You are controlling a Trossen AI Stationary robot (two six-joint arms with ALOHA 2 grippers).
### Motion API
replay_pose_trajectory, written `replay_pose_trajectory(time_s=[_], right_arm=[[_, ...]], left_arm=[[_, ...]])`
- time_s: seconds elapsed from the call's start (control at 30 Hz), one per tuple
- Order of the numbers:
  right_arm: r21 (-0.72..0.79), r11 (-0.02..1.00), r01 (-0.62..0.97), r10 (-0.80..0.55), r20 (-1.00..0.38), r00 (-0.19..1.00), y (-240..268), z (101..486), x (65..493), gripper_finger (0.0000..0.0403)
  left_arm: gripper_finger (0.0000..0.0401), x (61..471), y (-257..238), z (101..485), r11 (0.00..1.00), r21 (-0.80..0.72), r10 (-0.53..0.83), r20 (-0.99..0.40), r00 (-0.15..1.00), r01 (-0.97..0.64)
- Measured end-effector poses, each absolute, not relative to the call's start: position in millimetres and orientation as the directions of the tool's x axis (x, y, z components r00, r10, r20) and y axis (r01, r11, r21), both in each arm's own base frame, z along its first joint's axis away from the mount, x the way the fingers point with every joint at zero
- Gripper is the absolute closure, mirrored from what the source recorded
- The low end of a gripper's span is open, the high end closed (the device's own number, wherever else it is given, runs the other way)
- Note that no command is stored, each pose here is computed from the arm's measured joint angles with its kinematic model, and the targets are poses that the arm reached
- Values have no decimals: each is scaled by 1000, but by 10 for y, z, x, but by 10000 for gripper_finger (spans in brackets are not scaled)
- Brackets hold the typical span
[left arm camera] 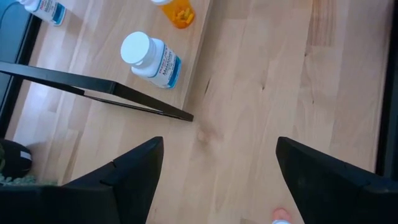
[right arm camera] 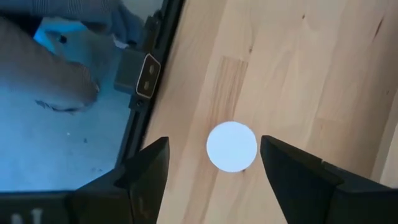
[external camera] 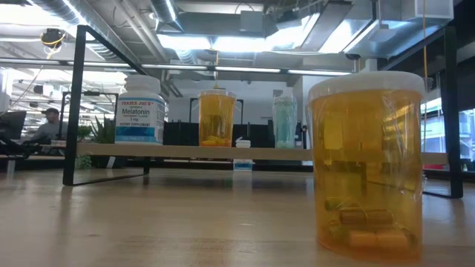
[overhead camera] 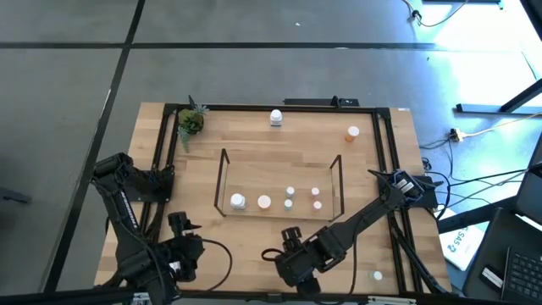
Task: Pick and place medicine bottles onto shelf by color
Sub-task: Put the bottom orange pill bottle on the shelf aligned with the other orange pill bottle
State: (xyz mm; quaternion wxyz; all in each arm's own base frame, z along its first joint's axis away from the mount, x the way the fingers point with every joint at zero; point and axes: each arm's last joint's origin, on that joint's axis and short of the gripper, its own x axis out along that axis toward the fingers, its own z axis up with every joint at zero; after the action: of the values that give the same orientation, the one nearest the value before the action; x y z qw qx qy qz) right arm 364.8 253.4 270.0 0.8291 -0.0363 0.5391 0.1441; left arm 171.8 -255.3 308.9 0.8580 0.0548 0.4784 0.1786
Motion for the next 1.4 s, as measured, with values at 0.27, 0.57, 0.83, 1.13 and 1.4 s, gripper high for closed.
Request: replay_pose_trajectory(time_s=[0.27, 0.57, 0.83, 1.13, 1.4], right_arm=[[67, 961, -268, 172, -904, 391, 2524, 2699, 3651, 148], [-9, 977, -215, 89, -893, 441, 2506, 2674, 3683, 80], [-56, 984, -167, 24, -898, 439, 2541, 2469, 3761, 41], [-18, 996, -88, 14, -935, 355, 2549, 2313, 3749, 41], [27, 998, -58, 44, -943, 331, 2563, 2283, 3752, 40]], left_arm=[[95, 1718, -2553, 3089, 930, 265, 359, -801, 479, -254], [95, 1719, -2554, 3089, 931, 264, 358, -801, 479, -254], [95, 1719, -2555, 3089, 931, 262, 357, -802, 480, -254], [95, 1719, -2554, 3088, 931, 263, 357, -802, 479, -254], [95, 1719, -2555, 3089, 931, 263, 357, -802, 480, -254]])
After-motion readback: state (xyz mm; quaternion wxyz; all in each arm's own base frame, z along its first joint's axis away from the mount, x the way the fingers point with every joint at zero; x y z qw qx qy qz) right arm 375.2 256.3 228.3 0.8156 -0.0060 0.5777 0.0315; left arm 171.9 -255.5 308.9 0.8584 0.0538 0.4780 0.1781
